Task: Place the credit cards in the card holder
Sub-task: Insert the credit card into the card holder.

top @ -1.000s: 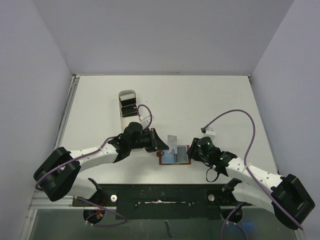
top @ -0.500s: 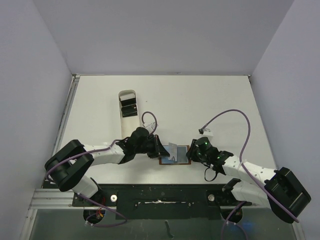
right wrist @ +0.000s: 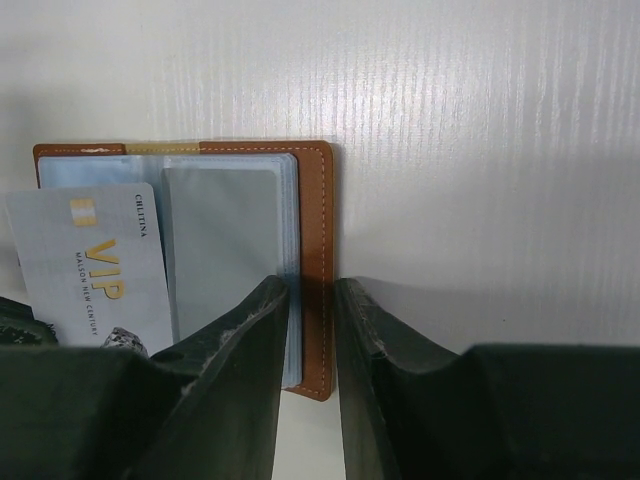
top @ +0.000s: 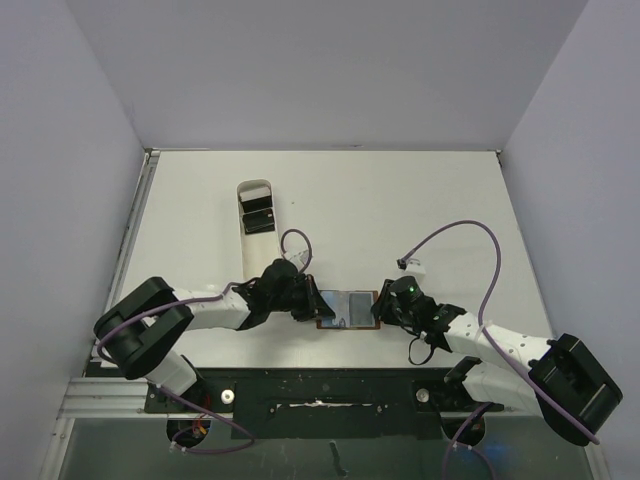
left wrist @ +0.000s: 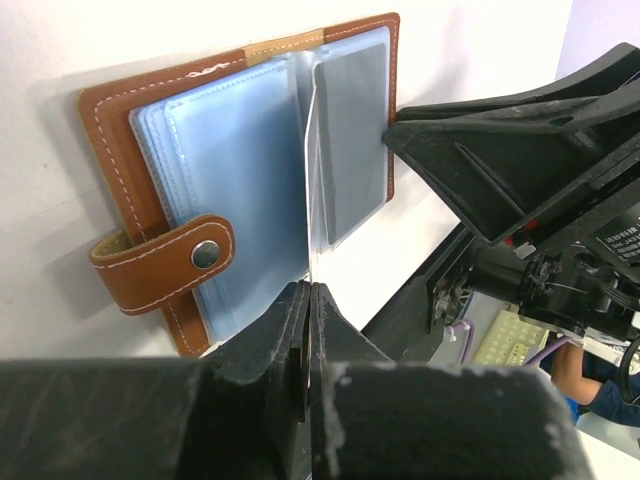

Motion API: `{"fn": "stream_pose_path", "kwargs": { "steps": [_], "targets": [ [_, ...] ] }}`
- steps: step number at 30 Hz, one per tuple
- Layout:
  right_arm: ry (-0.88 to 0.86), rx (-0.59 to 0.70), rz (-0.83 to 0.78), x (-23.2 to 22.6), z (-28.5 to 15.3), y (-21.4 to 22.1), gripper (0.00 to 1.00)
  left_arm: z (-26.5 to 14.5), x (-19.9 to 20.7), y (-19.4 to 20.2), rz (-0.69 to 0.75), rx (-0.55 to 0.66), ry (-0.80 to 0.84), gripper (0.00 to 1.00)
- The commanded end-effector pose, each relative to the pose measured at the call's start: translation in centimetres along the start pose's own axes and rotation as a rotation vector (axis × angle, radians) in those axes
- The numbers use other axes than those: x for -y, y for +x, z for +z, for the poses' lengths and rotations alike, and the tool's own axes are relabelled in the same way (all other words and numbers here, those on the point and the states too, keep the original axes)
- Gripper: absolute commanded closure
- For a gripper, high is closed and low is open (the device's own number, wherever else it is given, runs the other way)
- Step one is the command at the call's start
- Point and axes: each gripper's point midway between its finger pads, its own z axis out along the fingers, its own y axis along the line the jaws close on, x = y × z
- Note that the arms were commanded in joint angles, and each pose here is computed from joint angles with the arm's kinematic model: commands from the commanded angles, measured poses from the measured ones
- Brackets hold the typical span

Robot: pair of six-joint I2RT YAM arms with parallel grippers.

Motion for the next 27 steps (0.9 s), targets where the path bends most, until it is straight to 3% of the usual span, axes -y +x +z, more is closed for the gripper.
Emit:
{"fn": "stream_pose_path", "kwargs": {
  "steps": [1,18,27],
  "targets": [
    [0.013,0.016,-0.001,0.4,0.1,0.2,0.75,0.3,1.3,-0.3,0.012,0.015,0.062,1.00],
    [0.015,0.020,-0.005,0.4,0.1,0.3,0.76,-1.2,3.7,-1.7,0.069,0.039,0.056,1.00],
    [0.014,0.017,-0.008,0.4,0.1,0.3,0.76,0.2,2.6,-0.8,0.048,-0.008,0.057,1.00]
  ]
}}
